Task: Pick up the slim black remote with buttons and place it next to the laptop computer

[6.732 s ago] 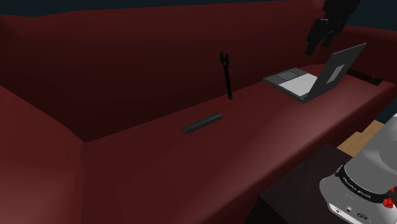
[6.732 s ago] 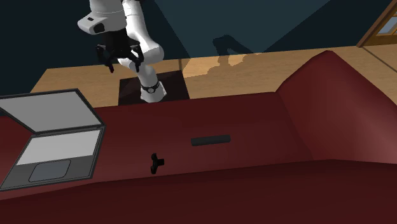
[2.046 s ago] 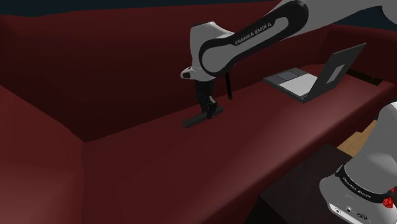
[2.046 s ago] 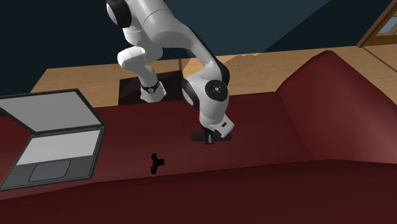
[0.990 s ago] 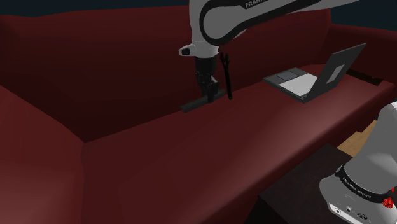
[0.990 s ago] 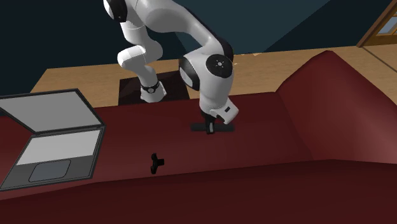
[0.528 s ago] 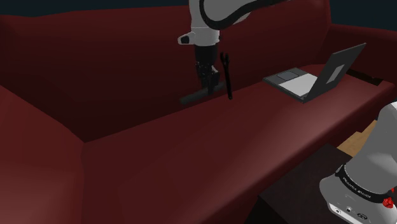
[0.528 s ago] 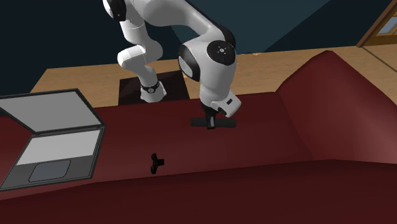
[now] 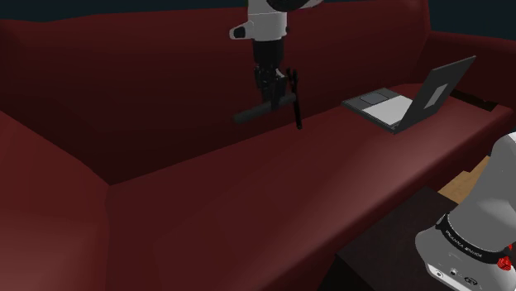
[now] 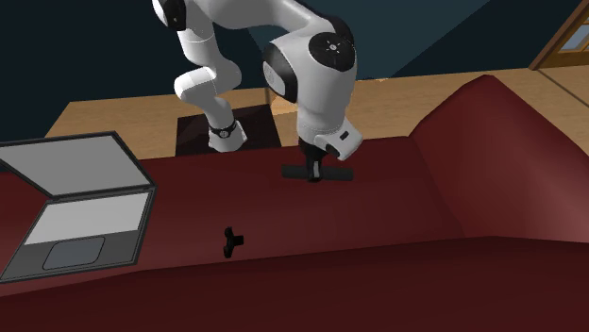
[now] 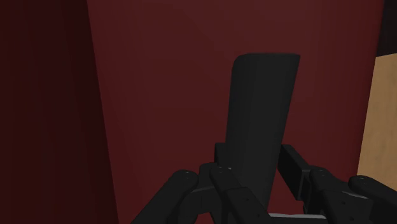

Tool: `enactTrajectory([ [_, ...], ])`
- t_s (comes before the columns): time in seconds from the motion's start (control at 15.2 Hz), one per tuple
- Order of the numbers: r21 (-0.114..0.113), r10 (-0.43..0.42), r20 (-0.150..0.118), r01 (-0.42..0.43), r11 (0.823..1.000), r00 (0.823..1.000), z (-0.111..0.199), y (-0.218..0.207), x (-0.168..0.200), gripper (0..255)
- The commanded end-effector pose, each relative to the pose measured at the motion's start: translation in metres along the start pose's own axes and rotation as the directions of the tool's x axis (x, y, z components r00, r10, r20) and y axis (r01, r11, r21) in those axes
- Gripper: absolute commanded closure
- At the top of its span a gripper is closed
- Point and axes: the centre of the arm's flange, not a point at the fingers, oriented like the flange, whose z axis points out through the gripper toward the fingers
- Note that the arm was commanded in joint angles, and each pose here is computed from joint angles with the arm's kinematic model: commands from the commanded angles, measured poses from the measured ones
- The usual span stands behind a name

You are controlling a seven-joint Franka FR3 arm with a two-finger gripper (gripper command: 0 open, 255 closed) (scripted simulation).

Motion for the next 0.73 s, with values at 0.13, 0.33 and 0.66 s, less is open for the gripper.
enactTrajectory([
  [0.13,0.0,0.0,0.0,0.0,1.0,1.0,-0.021,-0.002,-0.002,255],
  [0.33,0.0,0.0,0.0,0.0,1.0,1.0,-0.037,-0.004,-0.002,255],
  [0.66,0.0,0.0,0.0,0.0,1.0,1.0,-0.063,-0.007,-0.003,255],
])
